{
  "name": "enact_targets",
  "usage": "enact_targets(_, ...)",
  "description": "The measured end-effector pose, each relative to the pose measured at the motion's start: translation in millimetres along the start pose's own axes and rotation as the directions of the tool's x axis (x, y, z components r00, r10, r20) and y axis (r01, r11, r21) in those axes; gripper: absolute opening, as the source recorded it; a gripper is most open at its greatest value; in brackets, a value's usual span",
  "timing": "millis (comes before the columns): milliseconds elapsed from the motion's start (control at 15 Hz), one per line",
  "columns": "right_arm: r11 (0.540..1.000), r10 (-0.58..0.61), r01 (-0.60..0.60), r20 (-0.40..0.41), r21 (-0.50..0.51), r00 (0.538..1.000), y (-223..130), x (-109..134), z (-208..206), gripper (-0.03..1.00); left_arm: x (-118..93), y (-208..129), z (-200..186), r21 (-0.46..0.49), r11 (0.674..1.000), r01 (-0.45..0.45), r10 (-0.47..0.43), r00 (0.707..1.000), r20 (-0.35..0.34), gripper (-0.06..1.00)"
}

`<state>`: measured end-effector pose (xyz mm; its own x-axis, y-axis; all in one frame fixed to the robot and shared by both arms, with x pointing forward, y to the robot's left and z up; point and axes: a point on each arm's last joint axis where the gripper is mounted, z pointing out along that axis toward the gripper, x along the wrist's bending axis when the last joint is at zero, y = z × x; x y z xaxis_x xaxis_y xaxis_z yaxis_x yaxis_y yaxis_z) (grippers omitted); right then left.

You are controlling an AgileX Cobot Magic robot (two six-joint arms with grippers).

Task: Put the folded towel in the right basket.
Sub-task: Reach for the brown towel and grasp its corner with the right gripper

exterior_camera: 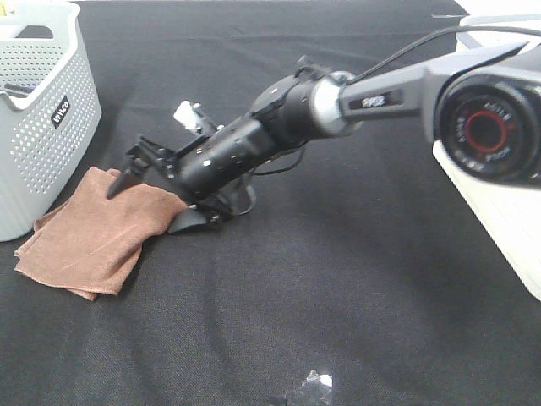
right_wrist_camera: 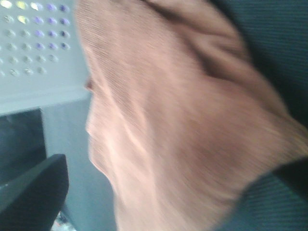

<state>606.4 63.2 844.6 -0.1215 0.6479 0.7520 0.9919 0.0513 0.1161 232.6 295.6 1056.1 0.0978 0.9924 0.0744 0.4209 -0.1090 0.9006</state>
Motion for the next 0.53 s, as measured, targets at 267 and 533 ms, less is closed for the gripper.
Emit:
enact_targets(267,0.998,0.049,-0.051,-0.074,-0.033,0.996,-6,3,19,0.92,0,0,0,0.0,1.0,0.0,0.0,1.0,0.0,0.99)
enact_targets(533,0.998,0.005,-0.015,-0.142,-0.067,0.99,-10,11,39,0.69,0,0,0,0.0,1.0,0.0,0.0,1.0,0.0,0.99)
